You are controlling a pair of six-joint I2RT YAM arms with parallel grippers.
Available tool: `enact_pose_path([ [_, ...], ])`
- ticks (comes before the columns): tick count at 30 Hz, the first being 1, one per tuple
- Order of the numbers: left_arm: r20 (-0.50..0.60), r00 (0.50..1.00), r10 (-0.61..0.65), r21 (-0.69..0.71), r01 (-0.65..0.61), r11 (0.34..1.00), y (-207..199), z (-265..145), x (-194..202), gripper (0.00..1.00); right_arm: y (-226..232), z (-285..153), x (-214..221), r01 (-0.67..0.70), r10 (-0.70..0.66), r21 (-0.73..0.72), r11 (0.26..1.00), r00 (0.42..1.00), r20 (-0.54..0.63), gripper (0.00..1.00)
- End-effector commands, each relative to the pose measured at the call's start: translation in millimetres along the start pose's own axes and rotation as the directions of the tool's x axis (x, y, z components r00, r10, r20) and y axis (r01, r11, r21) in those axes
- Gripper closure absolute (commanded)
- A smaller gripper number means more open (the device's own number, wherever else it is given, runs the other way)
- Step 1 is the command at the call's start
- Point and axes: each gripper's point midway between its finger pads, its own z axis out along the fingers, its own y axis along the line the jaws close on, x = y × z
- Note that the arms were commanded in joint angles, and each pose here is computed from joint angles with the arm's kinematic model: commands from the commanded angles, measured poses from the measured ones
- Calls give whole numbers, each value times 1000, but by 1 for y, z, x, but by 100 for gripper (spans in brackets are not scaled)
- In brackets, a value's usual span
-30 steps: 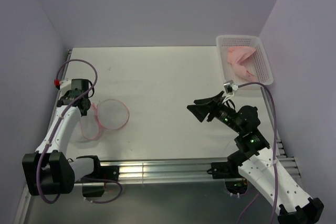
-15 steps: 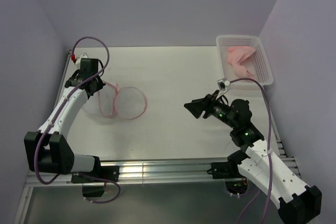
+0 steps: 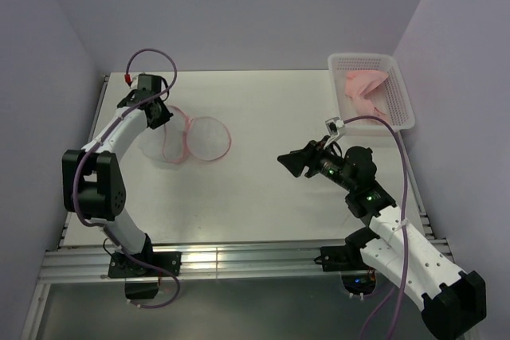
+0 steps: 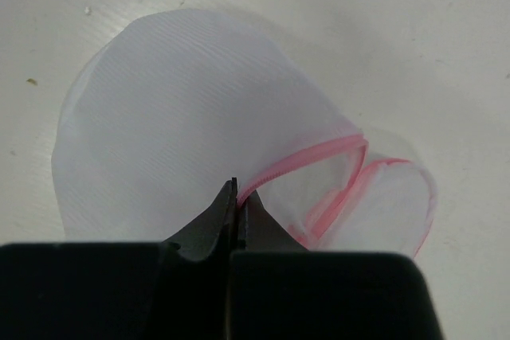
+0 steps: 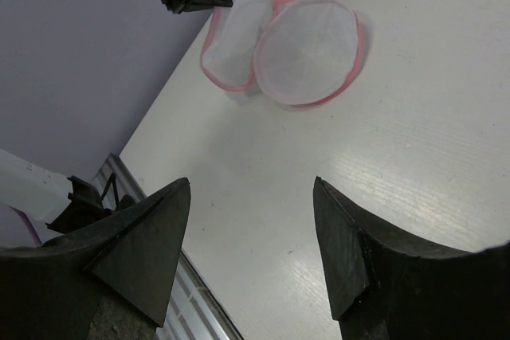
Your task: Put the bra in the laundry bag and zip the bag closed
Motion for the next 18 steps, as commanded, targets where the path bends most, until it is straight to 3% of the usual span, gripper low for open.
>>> enact_pose_path([
  [1, 44, 993, -113, 135, 107, 985, -37, -11, -30, 100, 12, 3, -17, 55, -53, -38, 998, 997, 48, 30],
  [3, 60, 990, -124, 110, 117, 987, -31, -12, -31, 95, 12, 2, -18, 56, -54, -31, 998, 997, 51, 29],
  [4, 77, 989, -124, 100, 116, 988, -28, -17, -34, 85, 10, 2, -19, 59, -58, -20, 998, 997, 60, 28],
  [6, 98, 989, -115, 72, 108, 992, -19, -19, -34, 77, 7, 2, -18, 56, -55, -8, 998, 997, 60, 27],
  [9, 122, 986, -115, 68, 107, 992, -14, -27, -37, 56, 5, 3, -18, 53, -53, 2, 999, 997, 54, 26],
  [12, 131, 985, -114, 82, 104, 991, -13, -35, -38, 31, 1, 3, -21, 56, -58, 29, 998, 996, 65, 26],
  [13, 149, 982, -118, 102, 104, 989, -15, -44, -43, 17, 0, 2, -22, 58, -60, 39, 998, 996, 70, 25],
  [16, 217, 967, -131, 189, 90, 978, -21, -81, -61, 3, -5, 1, -28, 54, -61, 75, 996, 994, 95, 26],
  [18, 264, 956, -128, 240, 64, 969, -24, -104, -68, 2, -12, 2, -33, 35, -49, 118, 992, 992, 117, 27],
])
